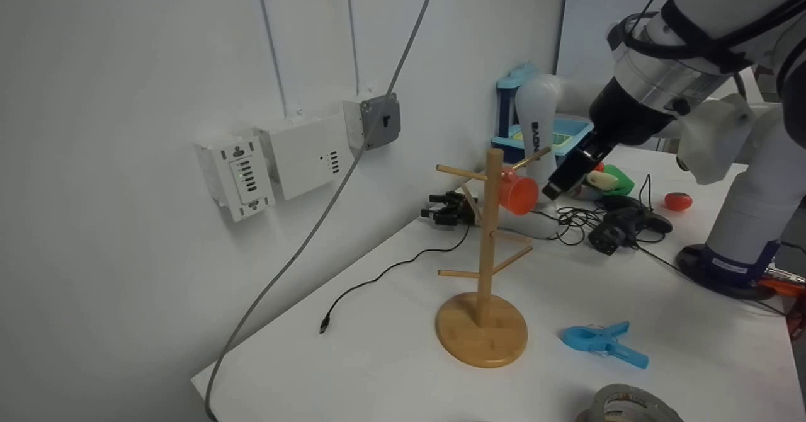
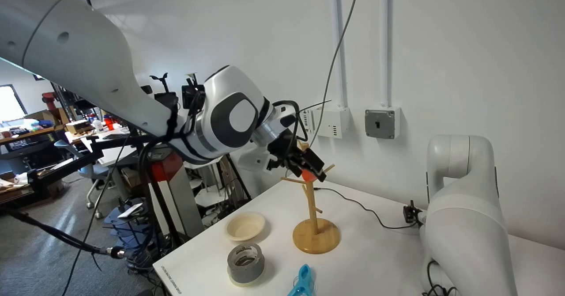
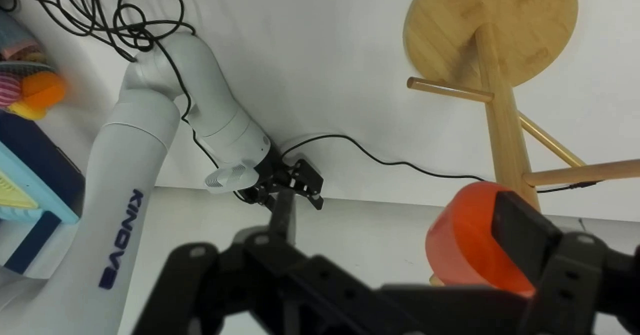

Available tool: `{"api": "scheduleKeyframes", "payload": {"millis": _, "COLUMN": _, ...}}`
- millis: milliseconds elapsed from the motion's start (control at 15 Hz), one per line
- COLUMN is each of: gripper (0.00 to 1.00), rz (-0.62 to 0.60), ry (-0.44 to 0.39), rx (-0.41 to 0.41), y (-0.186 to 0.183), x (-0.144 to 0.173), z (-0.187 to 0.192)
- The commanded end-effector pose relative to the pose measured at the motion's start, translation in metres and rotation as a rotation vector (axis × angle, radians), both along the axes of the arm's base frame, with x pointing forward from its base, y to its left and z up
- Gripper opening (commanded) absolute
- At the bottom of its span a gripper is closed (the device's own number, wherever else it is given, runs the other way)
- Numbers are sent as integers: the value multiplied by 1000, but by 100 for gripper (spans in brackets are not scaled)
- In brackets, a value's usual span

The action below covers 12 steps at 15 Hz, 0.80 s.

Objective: Remove the blue and orange objects from the hanger

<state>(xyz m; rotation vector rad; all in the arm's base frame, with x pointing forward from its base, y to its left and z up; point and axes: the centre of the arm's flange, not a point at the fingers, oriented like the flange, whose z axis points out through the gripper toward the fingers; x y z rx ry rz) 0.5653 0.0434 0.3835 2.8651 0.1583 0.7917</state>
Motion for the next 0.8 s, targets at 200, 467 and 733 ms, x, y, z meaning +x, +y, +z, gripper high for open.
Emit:
{"api": "scheduleKeyframes", "payload": {"millis": 200, "gripper": 100, "rz": 8, "ry": -34, "rx": 40, "y": 2, "x": 5, "z": -17}}
{"api": "scheduleKeyframes", "payload": {"millis": 467, "gripper": 96, "rz": 15, "ry": -56, "rx": 50, "y": 6, "x": 8, "z": -17}}
{"api": "scheduleKeyframes", "payload": {"millis": 733, "gripper": 90, "rz": 13, "ry": -67, "rx": 53, "y": 3, "x": 11, "z": -19}}
